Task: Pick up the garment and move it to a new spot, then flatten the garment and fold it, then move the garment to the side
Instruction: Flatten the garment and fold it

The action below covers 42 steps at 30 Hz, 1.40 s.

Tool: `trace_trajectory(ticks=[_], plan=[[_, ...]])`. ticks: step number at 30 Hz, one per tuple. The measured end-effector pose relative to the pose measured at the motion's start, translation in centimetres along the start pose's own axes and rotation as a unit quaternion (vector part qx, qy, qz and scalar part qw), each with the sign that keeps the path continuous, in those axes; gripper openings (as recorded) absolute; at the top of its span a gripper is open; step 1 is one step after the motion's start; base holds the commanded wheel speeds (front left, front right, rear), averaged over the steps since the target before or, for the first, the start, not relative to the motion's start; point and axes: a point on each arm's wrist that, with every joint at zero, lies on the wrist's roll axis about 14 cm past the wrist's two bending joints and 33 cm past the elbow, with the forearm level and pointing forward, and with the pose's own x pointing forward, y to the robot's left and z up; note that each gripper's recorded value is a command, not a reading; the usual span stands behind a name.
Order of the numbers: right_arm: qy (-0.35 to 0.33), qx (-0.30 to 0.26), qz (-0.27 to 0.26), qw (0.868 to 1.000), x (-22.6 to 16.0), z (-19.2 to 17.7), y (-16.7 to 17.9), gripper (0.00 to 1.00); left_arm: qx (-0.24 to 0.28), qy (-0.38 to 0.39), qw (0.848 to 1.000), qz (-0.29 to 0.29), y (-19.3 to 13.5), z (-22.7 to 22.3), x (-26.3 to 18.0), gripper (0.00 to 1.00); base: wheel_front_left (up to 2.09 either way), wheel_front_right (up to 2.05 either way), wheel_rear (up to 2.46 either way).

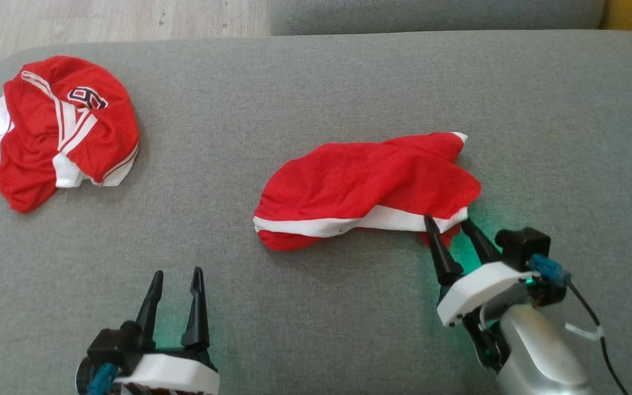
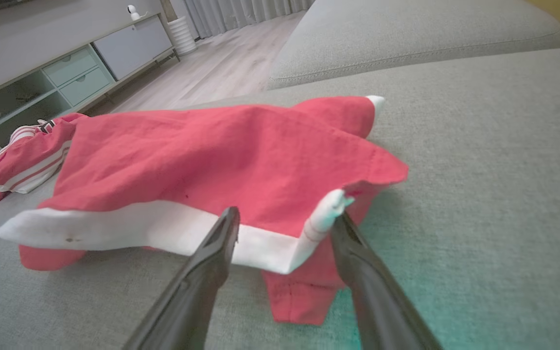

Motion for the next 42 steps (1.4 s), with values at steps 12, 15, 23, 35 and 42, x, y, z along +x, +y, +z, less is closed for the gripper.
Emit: trace_trajectory(ticks=[12,15,23,35,42], plan=[[0.009,0.01,-0.027,1.0,-0.7,-0.6,-1.6,0.27,0.0,0.003,1.0,0.001,0.0,-0.2,0.0,1.0,0.0,0.0,0.0],[0.017,0.011,-0.034,0.999,-0.8,-1.0,-2.0,0.2,0.0,0.004,1.0,0.0,0.0,-0.3,0.0,1.0,0.0,0.0,0.0],[0.021,0.014,-0.048,0.999,-0.7,-1.3,-3.0,0.0,0.001,-0.001,1.0,-0.003,-0.1,0.1,0.4,1.0,0.0,0.0,0.0],[0.0,0.027,-0.079,0.997,-1.0,-0.6,-4.9,0.0,-0.02,0.022,0.995,-0.092,-5.5,-0.3,3.1,1.0,0.0,0.0,0.0],[0.0,0.031,-0.101,0.994,-1.6,-0.8,-6.4,0.0,-0.024,0.067,0.988,-0.134,-8.2,-1.9,4.4,1.0,0.0,0.0,0.0]])
